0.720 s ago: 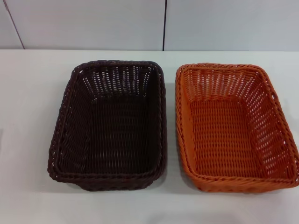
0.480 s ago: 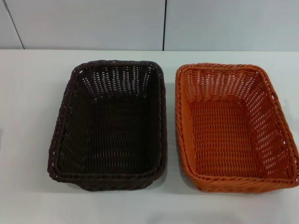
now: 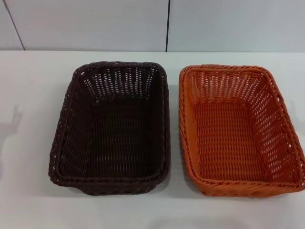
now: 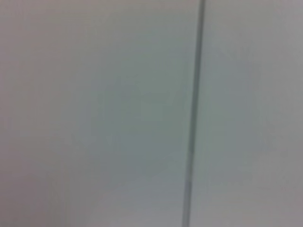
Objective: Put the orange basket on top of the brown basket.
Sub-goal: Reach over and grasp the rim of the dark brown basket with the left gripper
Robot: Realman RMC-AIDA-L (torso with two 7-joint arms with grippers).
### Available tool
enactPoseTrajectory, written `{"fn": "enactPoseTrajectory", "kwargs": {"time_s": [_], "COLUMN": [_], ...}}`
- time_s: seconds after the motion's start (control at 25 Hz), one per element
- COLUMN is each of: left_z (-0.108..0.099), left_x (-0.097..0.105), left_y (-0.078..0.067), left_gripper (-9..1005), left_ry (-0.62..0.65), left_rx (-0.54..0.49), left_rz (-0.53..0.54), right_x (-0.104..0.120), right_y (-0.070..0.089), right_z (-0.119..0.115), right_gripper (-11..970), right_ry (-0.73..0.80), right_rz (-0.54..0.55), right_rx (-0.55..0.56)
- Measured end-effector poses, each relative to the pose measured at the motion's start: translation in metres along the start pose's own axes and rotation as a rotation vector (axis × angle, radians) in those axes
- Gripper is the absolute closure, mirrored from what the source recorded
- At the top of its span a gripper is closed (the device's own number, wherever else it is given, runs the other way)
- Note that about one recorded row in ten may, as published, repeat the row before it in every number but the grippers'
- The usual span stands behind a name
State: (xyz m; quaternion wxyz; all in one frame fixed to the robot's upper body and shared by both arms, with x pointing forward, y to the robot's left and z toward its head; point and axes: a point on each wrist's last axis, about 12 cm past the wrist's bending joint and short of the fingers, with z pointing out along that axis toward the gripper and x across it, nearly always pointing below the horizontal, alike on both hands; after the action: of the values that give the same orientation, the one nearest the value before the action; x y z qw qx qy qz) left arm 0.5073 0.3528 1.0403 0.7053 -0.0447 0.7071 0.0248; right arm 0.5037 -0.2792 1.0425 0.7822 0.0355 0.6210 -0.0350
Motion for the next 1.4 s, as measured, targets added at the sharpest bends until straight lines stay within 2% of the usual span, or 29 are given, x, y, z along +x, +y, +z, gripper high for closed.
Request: {"fn": "enactPoseTrajectory", "kwargs": {"time_s": [0.04, 0.12, 0.2, 0.24, 0.4, 0.44, 0.48, 0.52, 0.6, 0.68, 0.76, 0.84, 0.92, 1.16, 1.4], "left_z": [0.000, 0.012, 0.021, 0.021, 0.034, 0.034, 0.037, 0.039, 0.037, 0.037, 0.033, 0.033, 0.032, 0.029, 0.032], "left_x": [0.000, -0.015, -0.041, -0.041, -0.081, -0.081, -0.088, -0.104, -0.117, -0.117, -0.129, -0.129, -0.128, -0.123, -0.113], "left_y": [0.000, -0.002, -0.011, -0.011, -0.025, -0.025, -0.028, -0.039, -0.052, -0.052, -0.079, -0.079, -0.096, -0.111, -0.112], "left_gripper": [181, 182, 183, 184, 187, 187, 188, 189, 190, 191, 192, 194, 195, 199, 202], "left_ry": [0.000, 0.027, 0.058, 0.058, 0.186, 0.186, 0.239, 0.351, 0.456, 0.456, 0.615, 0.615, 0.701, 0.726, 0.757], "left_rx": [0.000, 0.066, 0.149, 0.149, 0.184, 0.184, 0.177, 0.171, 0.197, 0.197, 0.304, 0.304, 0.362, 0.408, 0.408], "left_rz": [0.000, 0.010, 0.034, 0.034, 0.089, 0.089, 0.100, 0.126, 0.161, 0.161, 0.194, 0.194, 0.208, 0.214, 0.218], "right_x": [0.000, 0.000, 0.000, 0.000, 0.001, 0.001, 0.001, 0.002, 0.003, 0.003, 0.004, 0.005, 0.006, 0.008, 0.011], "right_y": [0.000, 0.001, 0.002, 0.002, 0.001, 0.001, 0.001, 0.001, -0.001, -0.001, -0.001, -0.002, -0.003, -0.005, -0.007], "right_z": [0.000, 0.001, 0.002, 0.002, 0.004, 0.004, 0.004, 0.004, 0.004, 0.005, 0.005, 0.004, 0.003, 0.001, -0.001], "right_gripper": [126, 126, 126, 126, 126, 126, 126, 126, 126, 126, 126, 126, 126, 125, 125], "right_ry": [0.000, -0.001, 0.003, 0.003, 0.010, 0.010, 0.013, 0.017, 0.026, 0.029, 0.035, 0.040, 0.047, 0.061, 0.077], "right_rz": [0.000, 0.002, 0.003, 0.003, 0.002, 0.002, 0.003, 0.004, 0.006, 0.006, 0.005, 0.000, -0.005, -0.006, -0.015], "right_rx": [0.000, -0.001, -0.004, -0.004, -0.002, -0.002, 0.000, 0.003, 0.012, 0.012, 0.011, 0.013, 0.014, 0.020, 0.018]}}
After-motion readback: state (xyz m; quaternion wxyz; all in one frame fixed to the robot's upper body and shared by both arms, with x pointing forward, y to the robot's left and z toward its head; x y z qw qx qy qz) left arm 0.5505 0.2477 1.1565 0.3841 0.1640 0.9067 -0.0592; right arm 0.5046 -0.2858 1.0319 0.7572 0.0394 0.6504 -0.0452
